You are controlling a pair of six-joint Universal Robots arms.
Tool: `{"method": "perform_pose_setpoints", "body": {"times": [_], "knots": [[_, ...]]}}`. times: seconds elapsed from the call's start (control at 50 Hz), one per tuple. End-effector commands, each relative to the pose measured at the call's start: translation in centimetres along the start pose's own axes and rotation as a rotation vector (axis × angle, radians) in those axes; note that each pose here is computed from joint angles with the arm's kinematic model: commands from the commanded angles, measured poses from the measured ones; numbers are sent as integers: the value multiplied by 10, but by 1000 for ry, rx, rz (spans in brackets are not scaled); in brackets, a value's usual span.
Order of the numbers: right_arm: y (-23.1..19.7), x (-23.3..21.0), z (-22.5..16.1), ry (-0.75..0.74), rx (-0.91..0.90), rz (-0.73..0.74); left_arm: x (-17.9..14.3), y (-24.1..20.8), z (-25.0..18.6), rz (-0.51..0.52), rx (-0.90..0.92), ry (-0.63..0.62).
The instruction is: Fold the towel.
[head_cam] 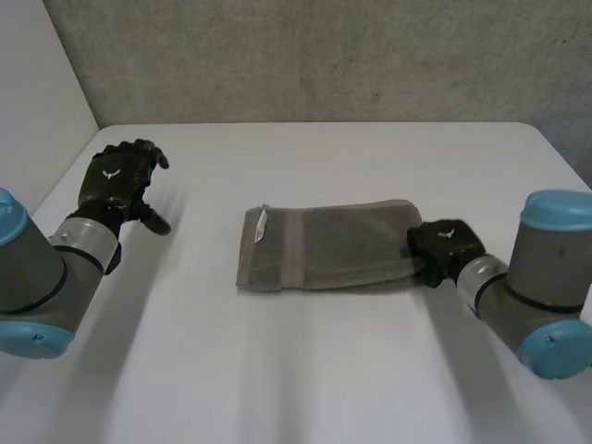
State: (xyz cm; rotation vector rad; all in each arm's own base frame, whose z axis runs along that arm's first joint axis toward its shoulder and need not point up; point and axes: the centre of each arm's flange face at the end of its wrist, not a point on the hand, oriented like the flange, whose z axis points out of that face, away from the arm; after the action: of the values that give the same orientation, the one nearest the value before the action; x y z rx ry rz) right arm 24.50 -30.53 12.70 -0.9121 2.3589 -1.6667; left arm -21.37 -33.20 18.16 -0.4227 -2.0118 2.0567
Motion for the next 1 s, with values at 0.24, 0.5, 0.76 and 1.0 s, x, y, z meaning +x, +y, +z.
{"method": "perform_pose_setpoints", "body": {"times": [0.24, 0.5, 0.76, 1.0], "knots": [[-111, -33, -31, -90, 226, -217, 34, -104, -8, -183, 262, 169], [-72, -125, -36, -328, 100, -327, 62, -92, -12, -205, 196, 237], [-107, -59, -53, -189, 139, -32, 100, -56, 1, -225, 107, 320], [-75, -25, -15, -101, 78, 41, 164, -9, 10, -236, -19, 458]]}}
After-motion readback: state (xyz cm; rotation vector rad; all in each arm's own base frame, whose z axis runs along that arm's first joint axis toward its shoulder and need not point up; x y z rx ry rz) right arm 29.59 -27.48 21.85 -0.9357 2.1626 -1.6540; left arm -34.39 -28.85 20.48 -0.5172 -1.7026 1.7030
